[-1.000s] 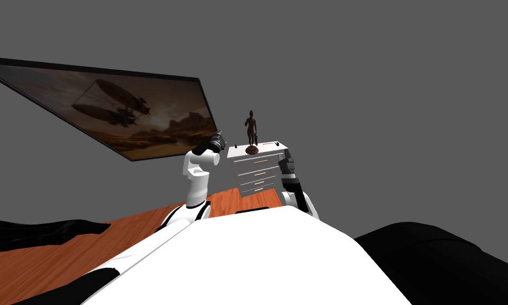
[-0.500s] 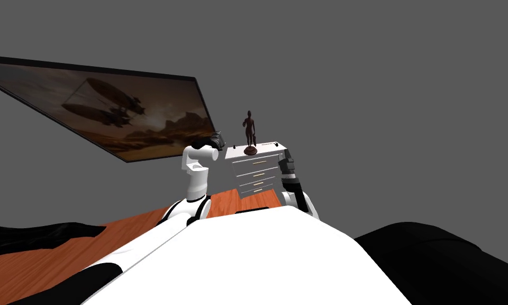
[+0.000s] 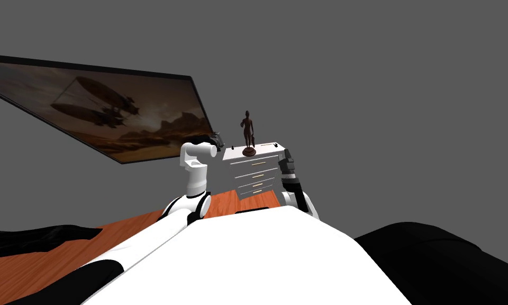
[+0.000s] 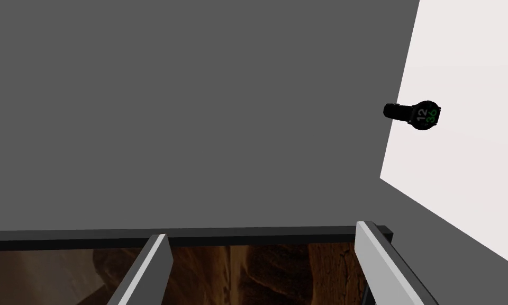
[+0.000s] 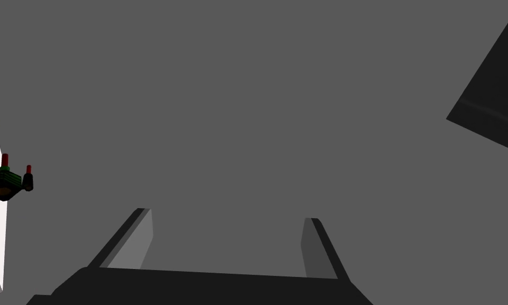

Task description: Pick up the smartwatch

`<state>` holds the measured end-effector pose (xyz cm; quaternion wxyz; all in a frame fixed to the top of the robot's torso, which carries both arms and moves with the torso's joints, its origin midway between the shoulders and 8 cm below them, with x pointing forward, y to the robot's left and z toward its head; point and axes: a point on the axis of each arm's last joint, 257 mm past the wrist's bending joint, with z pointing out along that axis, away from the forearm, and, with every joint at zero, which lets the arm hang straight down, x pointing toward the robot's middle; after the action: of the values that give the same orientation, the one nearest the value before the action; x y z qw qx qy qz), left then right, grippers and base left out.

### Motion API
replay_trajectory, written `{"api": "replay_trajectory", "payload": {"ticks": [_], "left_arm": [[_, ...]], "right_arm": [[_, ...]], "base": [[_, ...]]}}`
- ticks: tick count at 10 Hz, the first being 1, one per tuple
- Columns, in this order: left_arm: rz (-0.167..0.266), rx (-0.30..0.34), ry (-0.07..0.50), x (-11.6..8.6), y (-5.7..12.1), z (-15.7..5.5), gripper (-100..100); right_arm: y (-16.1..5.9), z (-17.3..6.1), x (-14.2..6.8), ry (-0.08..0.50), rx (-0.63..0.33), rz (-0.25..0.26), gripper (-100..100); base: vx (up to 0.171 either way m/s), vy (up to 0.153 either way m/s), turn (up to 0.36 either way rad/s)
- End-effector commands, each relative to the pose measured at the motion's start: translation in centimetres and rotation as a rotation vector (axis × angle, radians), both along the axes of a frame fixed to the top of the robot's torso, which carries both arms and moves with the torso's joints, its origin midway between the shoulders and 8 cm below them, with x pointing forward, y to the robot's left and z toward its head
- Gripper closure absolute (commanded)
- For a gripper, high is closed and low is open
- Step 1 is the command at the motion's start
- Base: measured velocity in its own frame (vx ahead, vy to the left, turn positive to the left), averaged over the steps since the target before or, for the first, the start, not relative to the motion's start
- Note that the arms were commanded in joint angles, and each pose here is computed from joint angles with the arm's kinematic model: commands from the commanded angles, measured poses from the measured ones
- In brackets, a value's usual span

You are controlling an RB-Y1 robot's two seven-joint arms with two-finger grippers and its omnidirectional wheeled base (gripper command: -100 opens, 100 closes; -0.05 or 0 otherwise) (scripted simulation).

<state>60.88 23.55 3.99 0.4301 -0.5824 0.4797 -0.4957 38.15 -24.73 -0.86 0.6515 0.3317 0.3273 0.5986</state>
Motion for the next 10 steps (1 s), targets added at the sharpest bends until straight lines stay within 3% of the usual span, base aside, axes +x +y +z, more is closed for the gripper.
{"api": "replay_trajectory", "payload": {"ticks": [1, 10], "left_arm": [[0.013, -0.009, 0.042, 0.1, 0.4, -0.5, -100], [0.084, -0.071, 0.240, 0.0, 3.4, -3.2, -100]], "right_arm": [[0.0, 0.0, 0.0, 0.000, 0.000, 0.000, 0], [0.0, 0.0, 0.0, 0.000, 0.000, 0.000, 0]], "base": [[0.057, -0.047, 0.007], [0.045, -0.046, 0.008]]}}
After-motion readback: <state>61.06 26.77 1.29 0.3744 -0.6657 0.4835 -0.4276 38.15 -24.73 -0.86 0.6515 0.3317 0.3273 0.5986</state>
